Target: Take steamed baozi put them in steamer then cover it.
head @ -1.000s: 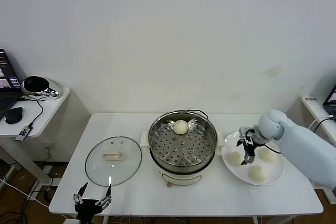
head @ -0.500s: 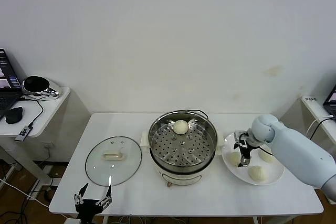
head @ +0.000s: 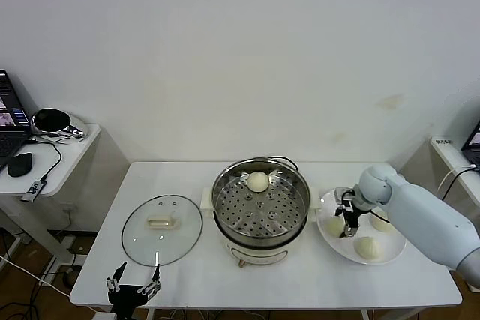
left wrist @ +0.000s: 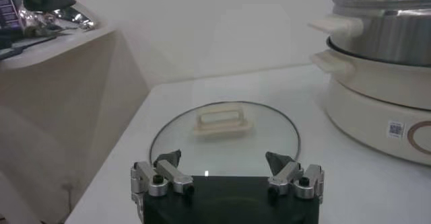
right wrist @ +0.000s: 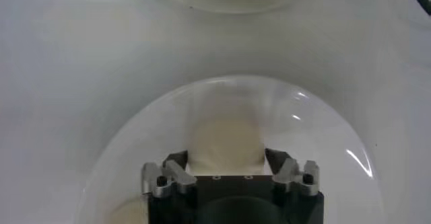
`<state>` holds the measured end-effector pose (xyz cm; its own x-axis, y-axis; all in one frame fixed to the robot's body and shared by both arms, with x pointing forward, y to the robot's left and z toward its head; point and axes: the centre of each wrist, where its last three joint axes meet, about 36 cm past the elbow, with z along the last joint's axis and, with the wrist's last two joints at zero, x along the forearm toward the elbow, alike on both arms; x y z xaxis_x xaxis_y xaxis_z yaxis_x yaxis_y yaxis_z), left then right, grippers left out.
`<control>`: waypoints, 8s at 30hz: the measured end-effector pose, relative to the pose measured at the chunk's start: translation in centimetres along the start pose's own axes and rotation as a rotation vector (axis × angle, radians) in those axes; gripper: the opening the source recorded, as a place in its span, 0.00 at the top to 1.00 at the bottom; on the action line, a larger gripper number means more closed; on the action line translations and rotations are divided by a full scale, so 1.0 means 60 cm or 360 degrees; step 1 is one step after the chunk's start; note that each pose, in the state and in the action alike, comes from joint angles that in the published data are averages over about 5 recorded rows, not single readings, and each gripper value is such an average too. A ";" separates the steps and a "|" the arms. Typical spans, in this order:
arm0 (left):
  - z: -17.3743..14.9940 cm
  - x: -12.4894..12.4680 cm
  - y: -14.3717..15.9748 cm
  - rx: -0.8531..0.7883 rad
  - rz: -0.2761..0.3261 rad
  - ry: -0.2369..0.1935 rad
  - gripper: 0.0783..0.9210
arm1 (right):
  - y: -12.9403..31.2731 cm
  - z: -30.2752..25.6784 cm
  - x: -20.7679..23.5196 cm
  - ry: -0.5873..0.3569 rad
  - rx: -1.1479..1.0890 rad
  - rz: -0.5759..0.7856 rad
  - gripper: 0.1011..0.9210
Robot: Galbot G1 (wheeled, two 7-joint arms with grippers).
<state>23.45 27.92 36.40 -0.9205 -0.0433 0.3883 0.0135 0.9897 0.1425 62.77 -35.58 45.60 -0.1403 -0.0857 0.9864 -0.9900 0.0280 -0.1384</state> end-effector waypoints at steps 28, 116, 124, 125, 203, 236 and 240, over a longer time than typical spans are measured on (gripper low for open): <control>-0.038 -0.006 0.010 -0.0017 -0.0077 -0.0119 0.12 | -0.082 -0.222 0.360 -0.0277 0.0193 0.0025 0.37; -0.071 0.006 -0.028 0.0043 -0.0054 -0.0177 0.12 | 0.045 0.044 0.238 0.0003 0.0115 -0.0076 0.12; -0.065 0.012 -0.031 0.0021 -0.0060 -0.0150 0.12 | 0.069 0.083 0.171 0.0078 0.0089 -0.0131 0.12; -0.064 0.012 -0.031 0.0020 -0.0060 -0.0147 0.12 | 0.071 0.086 0.164 0.0084 0.0088 -0.0137 0.12; -0.057 -0.013 -0.055 0.0008 -0.0021 -0.0128 0.12 | -0.013 0.035 0.203 -0.0024 0.0085 -0.0014 0.44; -0.061 0.006 -0.049 0.0011 -0.0116 -0.0168 0.12 | -0.091 -0.395 0.340 -0.0361 0.2260 0.0076 0.42; -0.062 0.007 -0.049 0.0013 -0.0120 -0.0172 0.12 | -0.071 -0.417 0.321 -0.0329 0.2431 0.0034 0.42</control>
<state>24.49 24.49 39.55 -0.9555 -0.1030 0.2764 -0.0599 0.9853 0.1603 64.69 -12.44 67.42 -0.0261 -0.2345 0.9718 -0.0415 -0.9710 -0.2354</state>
